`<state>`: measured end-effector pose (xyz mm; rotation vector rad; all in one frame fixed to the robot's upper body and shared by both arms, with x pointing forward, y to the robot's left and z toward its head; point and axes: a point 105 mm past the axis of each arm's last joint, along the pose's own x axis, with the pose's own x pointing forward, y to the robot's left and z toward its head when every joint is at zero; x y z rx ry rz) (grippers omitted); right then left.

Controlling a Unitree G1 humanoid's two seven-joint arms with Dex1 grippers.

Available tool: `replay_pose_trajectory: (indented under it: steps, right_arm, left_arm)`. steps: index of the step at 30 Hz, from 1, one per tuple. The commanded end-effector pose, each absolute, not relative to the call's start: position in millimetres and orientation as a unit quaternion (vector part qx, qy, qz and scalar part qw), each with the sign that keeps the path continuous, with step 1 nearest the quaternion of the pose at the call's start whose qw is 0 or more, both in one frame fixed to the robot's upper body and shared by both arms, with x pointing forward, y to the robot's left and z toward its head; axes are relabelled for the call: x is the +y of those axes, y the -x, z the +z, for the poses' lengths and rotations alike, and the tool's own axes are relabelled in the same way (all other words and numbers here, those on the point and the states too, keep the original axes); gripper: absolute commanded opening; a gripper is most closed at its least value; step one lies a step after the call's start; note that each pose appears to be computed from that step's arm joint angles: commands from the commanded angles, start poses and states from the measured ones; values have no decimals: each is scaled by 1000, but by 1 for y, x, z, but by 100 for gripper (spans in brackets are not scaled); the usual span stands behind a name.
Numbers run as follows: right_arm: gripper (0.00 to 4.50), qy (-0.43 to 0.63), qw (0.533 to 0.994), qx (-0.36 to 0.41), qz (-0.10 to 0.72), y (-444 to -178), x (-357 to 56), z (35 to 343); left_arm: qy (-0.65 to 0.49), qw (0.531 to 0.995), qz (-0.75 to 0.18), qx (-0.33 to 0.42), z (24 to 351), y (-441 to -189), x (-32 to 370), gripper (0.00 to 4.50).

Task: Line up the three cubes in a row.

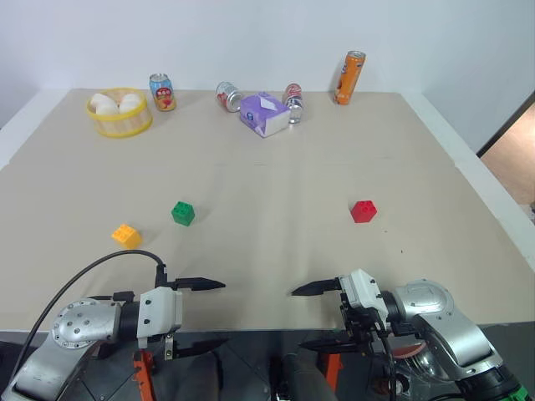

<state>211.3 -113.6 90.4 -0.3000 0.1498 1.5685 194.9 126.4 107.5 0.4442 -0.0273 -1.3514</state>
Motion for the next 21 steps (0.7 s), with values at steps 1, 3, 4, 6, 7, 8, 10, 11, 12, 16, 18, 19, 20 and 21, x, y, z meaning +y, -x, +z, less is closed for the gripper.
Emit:
replay_pose_trajectory:
  steps: [1, 3, 4, 6, 7, 8, 10, 11, 12, 16, 18, 19, 20, 21]
  right_arm:
    - [450, 141, 697, 57, 700, -210, -117, 96]
    - [450, 137, 699, 58, 699, -209, -117, 96]
    - [450, 137, 699, 59, 699, -208, -118, 96]
    - [450, 137, 700, 60, 699, -208, -118, 95]
    - [450, 136, 701, 60, 698, -208, -118, 95]
    - [450, 135, 701, 59, 698, -207, -118, 96]
    - [450, 132, 701, 59, 698, -207, -117, 96]
    - [450, 132, 701, 60, 698, -206, -117, 96]
    - [450, 132, 702, 59, 697, -207, -116, 96]
    - [450, 129, 707, 60, 693, -207, -116, 97]
    - [450, 127, 707, 60, 694, -206, -115, 97]
    - [450, 126, 707, 60, 693, -206, -115, 97]
    - [450, 125, 710, 59, 691, -206, -115, 97]
    - [450, 124, 713, 58, 688, -207, -115, 98]
  left_arm:
    - [-212, 741, -636, -32, 109, -190, 121, 445]
    - [-217, 729, -648, -35, 104, -187, 121, 445]
    - [-217, 727, -650, -36, 103, -186, 121, 445]
    - [-210, 725, -655, -37, 102, -186, 120, 445]
    - [-207, 722, -659, -39, 102, -185, 120, 445]
    - [-206, 720, -661, -39, 102, -184, 119, 445]
    - [-205, 719, -663, -40, 102, -183, 119, 445]
    - [-204, 720, -662, -39, 101, -183, 120, 445]
    - [-202, 722, -661, -37, 101, -183, 121, 445]
    - [-200, 720, -663, -36, 100, -184, 120, 445]
    - [-201, 720, -664, -36, 99, -184, 120, 445]
    - [-201, 720, -663, -35, 99, -184, 120, 445]
    - [-199, 723, -661, -36, 99, -185, 120, 445]
    - [-198, 725, -658, -37, 100, -187, 120, 445]
